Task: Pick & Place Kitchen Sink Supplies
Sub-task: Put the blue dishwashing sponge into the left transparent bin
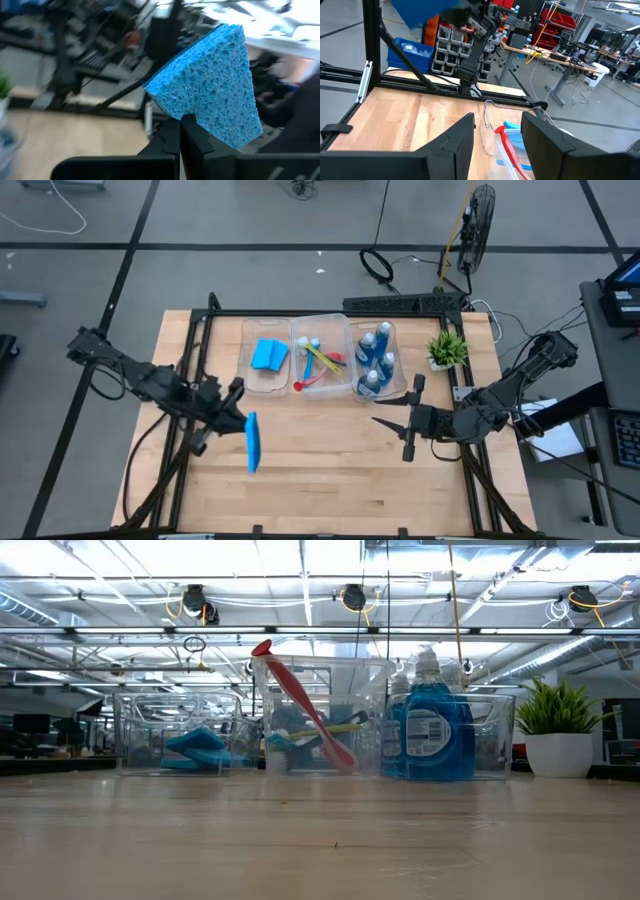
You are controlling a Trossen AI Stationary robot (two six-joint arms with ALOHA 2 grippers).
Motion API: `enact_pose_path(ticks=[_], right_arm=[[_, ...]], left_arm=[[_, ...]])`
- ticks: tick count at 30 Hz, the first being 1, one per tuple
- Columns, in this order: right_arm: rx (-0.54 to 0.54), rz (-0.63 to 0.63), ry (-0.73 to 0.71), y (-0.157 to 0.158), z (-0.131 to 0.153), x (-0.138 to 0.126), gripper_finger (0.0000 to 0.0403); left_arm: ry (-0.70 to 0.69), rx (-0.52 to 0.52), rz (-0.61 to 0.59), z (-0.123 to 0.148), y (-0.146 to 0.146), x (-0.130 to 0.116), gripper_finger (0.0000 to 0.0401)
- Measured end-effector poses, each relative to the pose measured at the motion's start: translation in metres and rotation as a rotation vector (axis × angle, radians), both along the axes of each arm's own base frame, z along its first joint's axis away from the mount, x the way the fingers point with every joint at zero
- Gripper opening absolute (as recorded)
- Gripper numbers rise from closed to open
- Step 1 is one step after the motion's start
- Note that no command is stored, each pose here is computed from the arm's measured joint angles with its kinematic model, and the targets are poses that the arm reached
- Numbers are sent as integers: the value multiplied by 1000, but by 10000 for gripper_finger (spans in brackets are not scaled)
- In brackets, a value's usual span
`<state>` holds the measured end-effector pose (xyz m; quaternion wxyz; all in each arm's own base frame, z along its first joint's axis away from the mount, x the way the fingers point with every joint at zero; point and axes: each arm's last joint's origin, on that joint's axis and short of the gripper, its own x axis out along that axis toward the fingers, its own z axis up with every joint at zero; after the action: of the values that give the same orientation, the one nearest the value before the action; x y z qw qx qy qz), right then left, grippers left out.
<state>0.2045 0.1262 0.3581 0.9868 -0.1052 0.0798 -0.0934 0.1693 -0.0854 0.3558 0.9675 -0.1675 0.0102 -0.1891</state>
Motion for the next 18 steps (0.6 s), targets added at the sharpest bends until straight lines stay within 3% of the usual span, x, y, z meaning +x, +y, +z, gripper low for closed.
enact_pose_path(ticks=[15,18], right_arm=[[-19,3,4,0,0,0,153],[-19,3,4,0,0,0,153]], left_arm=[[-461,88,-251,34,-4,-11,0],[-503,101,-275,36,-4,-13,0]])
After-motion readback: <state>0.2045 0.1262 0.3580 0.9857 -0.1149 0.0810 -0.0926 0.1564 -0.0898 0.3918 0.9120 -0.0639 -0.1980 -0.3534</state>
